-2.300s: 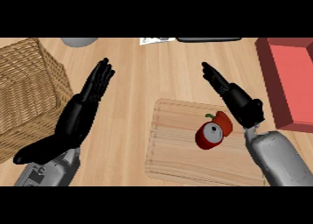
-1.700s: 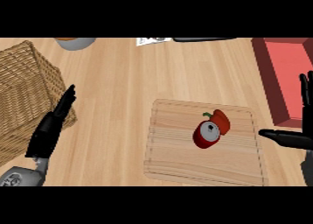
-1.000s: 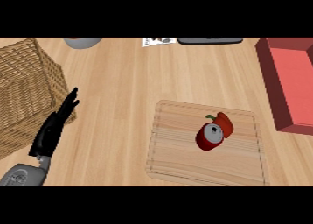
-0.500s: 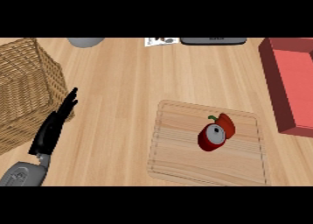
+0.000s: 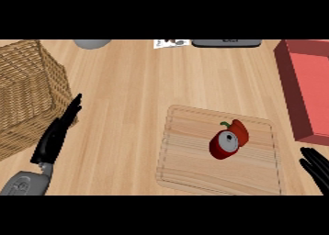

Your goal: Pick the can from the cutting board and place it in the cardboard box

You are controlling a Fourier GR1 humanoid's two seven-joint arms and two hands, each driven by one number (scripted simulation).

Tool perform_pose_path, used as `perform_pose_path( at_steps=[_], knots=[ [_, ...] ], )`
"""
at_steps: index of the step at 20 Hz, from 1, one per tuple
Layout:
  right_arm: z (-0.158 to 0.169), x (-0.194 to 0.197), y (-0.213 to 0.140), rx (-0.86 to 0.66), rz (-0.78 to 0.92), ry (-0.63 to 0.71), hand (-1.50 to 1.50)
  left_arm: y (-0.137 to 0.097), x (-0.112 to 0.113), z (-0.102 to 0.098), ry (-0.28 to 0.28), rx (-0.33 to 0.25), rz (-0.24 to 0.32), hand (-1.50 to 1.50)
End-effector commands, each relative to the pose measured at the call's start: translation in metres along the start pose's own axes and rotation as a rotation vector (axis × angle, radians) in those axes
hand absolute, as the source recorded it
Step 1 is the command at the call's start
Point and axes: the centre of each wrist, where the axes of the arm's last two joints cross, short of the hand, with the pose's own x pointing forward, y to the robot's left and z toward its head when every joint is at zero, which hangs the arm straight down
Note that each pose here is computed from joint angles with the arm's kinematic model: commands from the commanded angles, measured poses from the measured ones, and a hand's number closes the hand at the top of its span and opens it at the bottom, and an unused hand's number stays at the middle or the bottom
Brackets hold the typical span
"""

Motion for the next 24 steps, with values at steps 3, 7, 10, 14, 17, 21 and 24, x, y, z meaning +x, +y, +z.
perform_pose_path(
  at_steps=[3,7,10,14,17,21,24],
  knots=[
    [-0.02,0.0,0.029,0.056,-0.015,0.051,-1.5,-0.001,-0.003,-0.005,-0.002,0.013,-0.003,0.0],
    [-0.034,0.017,0.02,0.082,-0.026,0.026,-1.5,0.011,0.008,-0.01,0.009,0.018,0.016,0.0],
    [-0.053,-0.014,0.033,0.059,0.013,0.035,-1.5,-0.001,0.002,-0.008,-0.009,0.023,-0.007,0.0],
    [-0.048,-0.006,0.045,-0.031,0.048,-0.027,-1.5,-0.019,-0.007,-0.011,-0.001,0.009,0.017,0.0],
    [-0.038,-0.016,0.04,-0.036,0.042,-0.022,-1.5,0.017,0.01,-0.007,-0.003,0.008,0.003,0.0],
    [-0.056,-0.007,0.072,0.042,0.06,-0.016,-1.5,-0.015,0.008,-0.007,0.01,-0.012,-0.007,0.0],
    [-0.061,0.005,0.068,0.064,0.054,0.002,-1.5,-0.005,0.008,-0.014,0.016,-0.002,0.002,0.0]
  ],
)
